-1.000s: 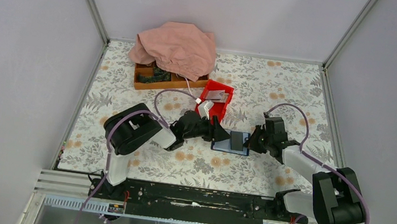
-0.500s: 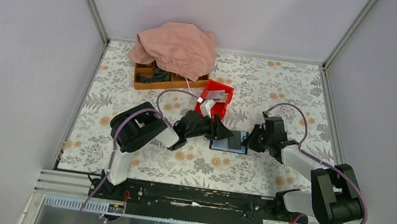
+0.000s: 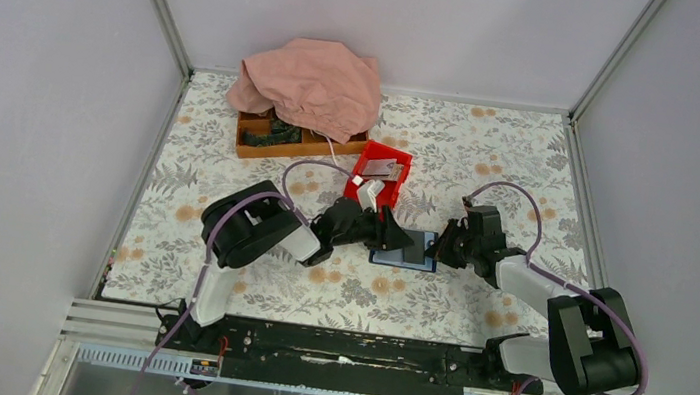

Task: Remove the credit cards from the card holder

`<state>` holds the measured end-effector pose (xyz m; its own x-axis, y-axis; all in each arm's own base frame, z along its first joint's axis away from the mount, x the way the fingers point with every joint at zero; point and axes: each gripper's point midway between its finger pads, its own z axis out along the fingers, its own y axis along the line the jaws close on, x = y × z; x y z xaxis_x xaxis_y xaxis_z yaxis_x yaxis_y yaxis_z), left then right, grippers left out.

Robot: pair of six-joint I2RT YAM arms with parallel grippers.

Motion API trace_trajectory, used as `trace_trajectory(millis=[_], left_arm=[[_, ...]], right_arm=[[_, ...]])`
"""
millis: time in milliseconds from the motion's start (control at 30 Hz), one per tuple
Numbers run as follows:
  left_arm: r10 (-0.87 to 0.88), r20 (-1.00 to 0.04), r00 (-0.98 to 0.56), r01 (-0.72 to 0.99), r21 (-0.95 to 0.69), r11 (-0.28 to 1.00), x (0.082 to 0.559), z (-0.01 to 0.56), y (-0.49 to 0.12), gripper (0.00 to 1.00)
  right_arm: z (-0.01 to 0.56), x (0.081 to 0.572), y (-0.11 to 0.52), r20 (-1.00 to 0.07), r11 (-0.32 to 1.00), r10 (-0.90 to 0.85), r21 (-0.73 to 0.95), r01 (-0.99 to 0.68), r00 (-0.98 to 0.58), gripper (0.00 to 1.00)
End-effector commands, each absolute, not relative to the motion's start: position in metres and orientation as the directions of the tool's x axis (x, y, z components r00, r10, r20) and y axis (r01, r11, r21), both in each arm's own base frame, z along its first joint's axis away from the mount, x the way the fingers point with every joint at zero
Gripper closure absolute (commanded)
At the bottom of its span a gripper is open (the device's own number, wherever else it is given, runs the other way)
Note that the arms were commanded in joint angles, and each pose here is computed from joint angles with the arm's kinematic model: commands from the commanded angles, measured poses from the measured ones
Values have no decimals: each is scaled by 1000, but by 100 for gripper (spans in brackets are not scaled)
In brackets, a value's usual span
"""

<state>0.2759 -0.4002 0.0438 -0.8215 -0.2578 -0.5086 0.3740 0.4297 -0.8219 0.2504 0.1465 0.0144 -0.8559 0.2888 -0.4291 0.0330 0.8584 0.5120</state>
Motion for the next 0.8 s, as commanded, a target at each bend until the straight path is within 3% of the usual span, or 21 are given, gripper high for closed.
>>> trace_trajectory(millis=[0, 600, 767], left_arm=[[-214, -494, -842, 352, -806, 476, 270, 21, -404, 44], [-248, -398, -883, 340, -907, 248, 256, 54, -427, 44], [-250, -387, -887, 333, -914, 233, 255, 57, -429, 45]], right_arm=[[-3, 235, 138, -384, 876, 279, 478, 69, -880, 100], [-4, 231, 141, -380, 867, 280, 495, 61, -882, 100], [-4, 231, 141, -381, 866, 277, 496, 58, -882, 100]])
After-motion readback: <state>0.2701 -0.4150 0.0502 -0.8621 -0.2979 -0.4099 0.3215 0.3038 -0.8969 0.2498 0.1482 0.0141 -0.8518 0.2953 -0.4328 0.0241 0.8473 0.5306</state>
